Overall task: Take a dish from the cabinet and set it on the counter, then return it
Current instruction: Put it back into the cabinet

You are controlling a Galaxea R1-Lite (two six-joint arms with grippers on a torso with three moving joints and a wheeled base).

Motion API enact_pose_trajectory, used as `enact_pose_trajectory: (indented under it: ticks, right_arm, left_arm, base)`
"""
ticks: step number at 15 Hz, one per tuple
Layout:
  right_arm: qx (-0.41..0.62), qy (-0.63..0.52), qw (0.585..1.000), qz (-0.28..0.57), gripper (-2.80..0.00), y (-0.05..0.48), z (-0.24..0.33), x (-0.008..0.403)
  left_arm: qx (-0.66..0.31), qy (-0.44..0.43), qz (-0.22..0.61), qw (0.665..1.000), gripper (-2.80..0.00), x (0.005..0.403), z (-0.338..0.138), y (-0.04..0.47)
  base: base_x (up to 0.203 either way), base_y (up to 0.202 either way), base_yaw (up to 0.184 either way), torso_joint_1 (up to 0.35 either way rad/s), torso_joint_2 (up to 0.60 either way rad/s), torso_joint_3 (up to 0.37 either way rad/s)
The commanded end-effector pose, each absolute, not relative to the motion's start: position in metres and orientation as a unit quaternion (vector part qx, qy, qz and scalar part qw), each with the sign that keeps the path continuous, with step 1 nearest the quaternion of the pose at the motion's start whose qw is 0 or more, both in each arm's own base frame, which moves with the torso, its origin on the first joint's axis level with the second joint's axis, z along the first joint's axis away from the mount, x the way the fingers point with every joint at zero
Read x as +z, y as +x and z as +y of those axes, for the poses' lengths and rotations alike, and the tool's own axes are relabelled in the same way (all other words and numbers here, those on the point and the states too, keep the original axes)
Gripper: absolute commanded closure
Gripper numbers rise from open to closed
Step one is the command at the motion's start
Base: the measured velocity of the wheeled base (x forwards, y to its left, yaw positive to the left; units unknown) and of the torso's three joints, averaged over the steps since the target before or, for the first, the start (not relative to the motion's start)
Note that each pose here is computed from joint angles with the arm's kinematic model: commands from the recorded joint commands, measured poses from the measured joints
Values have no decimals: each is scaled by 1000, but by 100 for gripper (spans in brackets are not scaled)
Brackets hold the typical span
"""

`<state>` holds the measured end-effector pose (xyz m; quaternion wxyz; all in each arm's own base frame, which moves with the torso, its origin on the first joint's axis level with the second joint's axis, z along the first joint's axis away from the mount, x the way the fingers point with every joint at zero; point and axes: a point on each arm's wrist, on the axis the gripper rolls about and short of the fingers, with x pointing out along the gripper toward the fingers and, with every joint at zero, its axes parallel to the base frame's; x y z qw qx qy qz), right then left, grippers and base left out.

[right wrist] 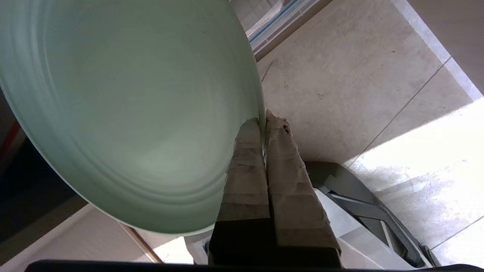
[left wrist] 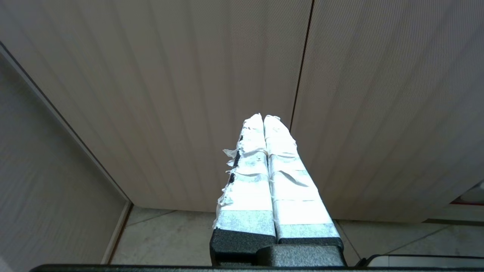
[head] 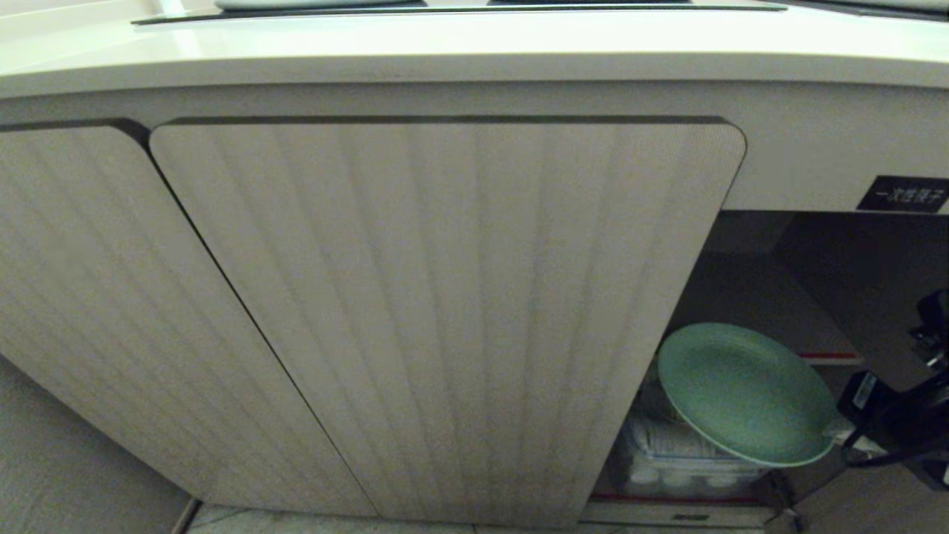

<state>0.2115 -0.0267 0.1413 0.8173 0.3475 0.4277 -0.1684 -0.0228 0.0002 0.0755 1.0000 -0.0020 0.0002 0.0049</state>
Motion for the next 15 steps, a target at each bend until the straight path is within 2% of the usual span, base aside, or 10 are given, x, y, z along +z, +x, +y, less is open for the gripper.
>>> enact_pose_trajectory:
  ticks: [1, 15]
  right_arm:
    - [-175, 349, 815, 428, 0, 213, -27, 140]
    - [-254, 380, 810, 368, 0, 238, -33, 140]
  left_arm:
    - [5, -2, 0, 1000, 0, 75, 0, -23]
    - [5, -2, 0, 1000, 0, 75, 0, -23]
  base:
    - [0, 0, 0, 0, 0, 0]
    - [0, 0, 0, 0, 0, 0]
